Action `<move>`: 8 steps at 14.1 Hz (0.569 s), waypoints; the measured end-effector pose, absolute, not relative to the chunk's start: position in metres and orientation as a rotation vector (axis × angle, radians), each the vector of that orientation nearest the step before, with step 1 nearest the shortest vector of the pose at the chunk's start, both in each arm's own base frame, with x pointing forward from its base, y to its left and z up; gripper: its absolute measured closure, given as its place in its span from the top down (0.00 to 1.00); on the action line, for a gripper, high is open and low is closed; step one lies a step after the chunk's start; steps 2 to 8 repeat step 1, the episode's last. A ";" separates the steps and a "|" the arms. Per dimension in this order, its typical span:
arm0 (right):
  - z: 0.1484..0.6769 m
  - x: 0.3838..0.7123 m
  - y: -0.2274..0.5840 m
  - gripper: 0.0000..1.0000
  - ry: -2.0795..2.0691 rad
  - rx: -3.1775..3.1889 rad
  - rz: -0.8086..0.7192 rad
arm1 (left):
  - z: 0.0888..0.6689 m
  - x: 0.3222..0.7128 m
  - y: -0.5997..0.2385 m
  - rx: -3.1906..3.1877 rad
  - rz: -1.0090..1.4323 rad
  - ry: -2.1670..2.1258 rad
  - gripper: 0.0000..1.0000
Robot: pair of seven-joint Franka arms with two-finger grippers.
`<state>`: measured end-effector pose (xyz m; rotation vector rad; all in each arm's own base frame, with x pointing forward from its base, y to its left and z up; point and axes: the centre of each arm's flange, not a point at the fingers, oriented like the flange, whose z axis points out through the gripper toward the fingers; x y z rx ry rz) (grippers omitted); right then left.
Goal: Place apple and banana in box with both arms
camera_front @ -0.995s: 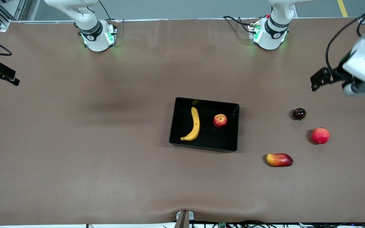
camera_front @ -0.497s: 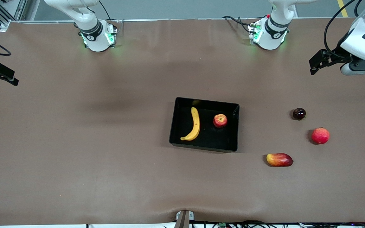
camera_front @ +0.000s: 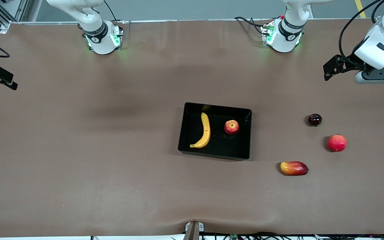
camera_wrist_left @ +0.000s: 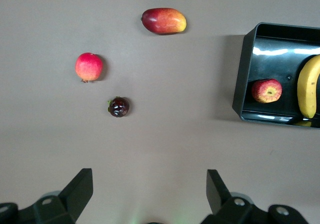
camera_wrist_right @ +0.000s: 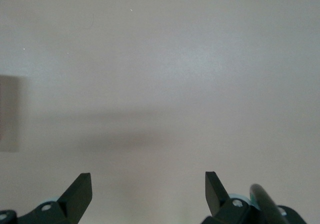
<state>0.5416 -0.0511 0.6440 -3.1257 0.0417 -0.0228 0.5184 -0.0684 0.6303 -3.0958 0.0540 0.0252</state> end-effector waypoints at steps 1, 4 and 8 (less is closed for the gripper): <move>0.644 0.542 -0.051 1.00 0.042 -3.126 -0.023 | 0.632 0.519 -0.062 -3.097 0.021 0.053 1.00; 0.644 0.542 -0.051 1.00 0.042 -3.126 -0.023 | 0.632 0.519 -0.062 -3.097 0.021 0.053 1.00; 0.644 0.542 -0.051 1.00 0.042 -3.126 -0.023 | 0.632 0.519 -0.062 -3.097 0.021 0.053 1.00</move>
